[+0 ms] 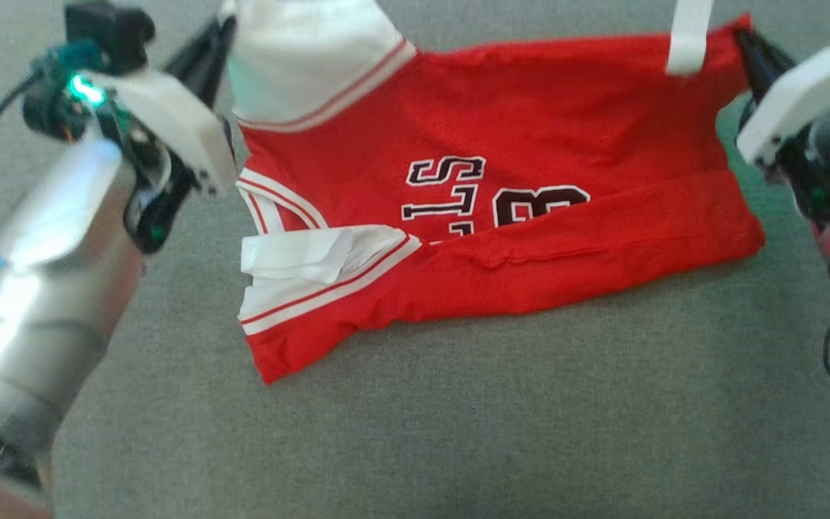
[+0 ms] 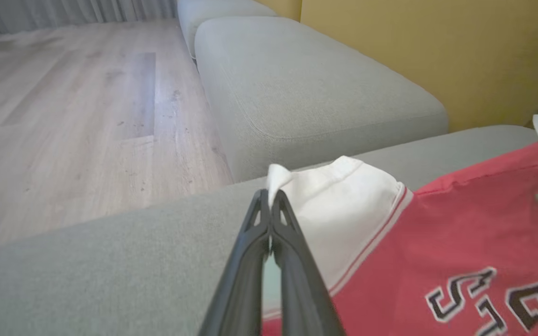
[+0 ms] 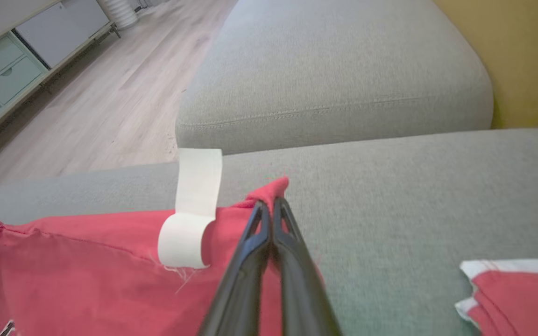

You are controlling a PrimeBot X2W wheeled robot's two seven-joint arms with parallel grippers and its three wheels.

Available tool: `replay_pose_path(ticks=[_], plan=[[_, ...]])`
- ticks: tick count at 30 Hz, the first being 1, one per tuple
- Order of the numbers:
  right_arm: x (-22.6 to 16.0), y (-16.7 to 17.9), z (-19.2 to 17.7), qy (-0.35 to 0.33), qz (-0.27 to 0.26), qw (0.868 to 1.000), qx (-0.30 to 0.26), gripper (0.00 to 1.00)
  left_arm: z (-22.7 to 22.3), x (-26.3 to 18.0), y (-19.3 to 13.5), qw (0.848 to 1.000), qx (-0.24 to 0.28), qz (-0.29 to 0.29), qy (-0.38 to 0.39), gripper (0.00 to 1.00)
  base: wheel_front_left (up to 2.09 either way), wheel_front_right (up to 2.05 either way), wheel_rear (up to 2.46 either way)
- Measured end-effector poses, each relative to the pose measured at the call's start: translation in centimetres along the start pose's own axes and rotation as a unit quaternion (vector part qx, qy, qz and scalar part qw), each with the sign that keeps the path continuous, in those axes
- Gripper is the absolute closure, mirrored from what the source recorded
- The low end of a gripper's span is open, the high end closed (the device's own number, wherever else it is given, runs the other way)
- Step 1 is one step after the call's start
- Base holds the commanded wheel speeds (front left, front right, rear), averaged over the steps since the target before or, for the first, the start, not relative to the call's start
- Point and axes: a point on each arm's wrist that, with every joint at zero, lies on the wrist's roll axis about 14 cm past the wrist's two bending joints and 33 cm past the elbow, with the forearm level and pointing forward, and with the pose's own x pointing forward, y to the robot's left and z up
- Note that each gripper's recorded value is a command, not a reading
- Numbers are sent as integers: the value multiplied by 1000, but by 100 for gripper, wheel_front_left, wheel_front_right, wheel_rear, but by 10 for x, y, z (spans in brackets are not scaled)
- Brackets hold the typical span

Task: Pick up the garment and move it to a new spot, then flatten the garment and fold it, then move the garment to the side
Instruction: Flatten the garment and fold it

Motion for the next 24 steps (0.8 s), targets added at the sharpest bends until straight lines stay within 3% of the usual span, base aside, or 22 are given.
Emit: replay_pose_path(ticks=[13, 24], plan=[[-55, -1, -54, 125, 12, 992, 18, 100, -66, -91, -39, 985, -42, -83, 148, 100, 0, 0, 0], [-78, -11, -69, 177, 6, 984, -4, 100, -74, -134, -63, 969, -57, -132, 203, 100, 0, 0, 0]])
